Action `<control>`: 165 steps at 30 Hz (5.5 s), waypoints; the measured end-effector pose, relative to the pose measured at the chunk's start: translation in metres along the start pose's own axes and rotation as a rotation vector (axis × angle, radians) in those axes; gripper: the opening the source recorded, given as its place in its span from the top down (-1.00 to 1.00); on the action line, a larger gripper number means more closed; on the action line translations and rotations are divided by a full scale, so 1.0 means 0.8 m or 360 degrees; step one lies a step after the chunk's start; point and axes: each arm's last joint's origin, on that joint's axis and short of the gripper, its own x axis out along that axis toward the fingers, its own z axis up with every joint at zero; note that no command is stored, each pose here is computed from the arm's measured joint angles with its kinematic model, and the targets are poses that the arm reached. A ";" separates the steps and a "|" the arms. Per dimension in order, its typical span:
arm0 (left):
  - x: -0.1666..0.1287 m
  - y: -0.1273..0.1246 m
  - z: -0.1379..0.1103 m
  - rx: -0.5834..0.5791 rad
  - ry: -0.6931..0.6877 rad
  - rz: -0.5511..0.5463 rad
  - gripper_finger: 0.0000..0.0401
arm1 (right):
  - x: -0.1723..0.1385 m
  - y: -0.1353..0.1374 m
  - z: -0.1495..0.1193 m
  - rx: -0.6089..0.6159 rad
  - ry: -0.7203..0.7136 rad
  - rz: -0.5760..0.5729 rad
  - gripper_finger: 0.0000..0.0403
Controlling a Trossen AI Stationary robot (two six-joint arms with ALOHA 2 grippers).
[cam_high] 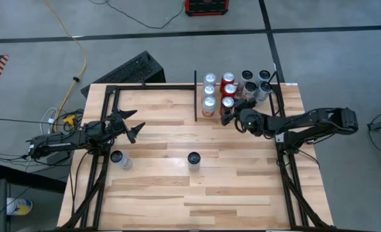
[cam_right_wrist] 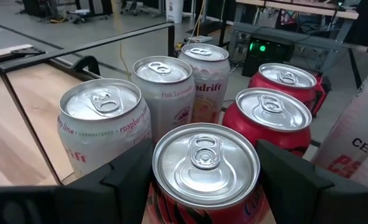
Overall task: Place canned beverage on shelf
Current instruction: Put the red soda can on the shelf, then put the black pink soda can on the shelf
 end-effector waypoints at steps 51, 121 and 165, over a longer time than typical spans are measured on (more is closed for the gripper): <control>0.000 0.000 0.000 -0.0001 -0.0001 0.0001 -0.80 | -0.020 0.036 0.078 -0.0098 -0.0233 0.0114 -0.72; 0.000 0.000 0.000 0.0000 -0.0001 0.0000 -0.80 | -0.149 0.273 -0.029 -0.0073 -0.0013 0.0639 -0.72; 0.000 0.000 0.000 0.0000 0.0000 0.0000 -0.80 | -0.196 0.203 0.037 -0.0249 0.0025 0.0599 -0.40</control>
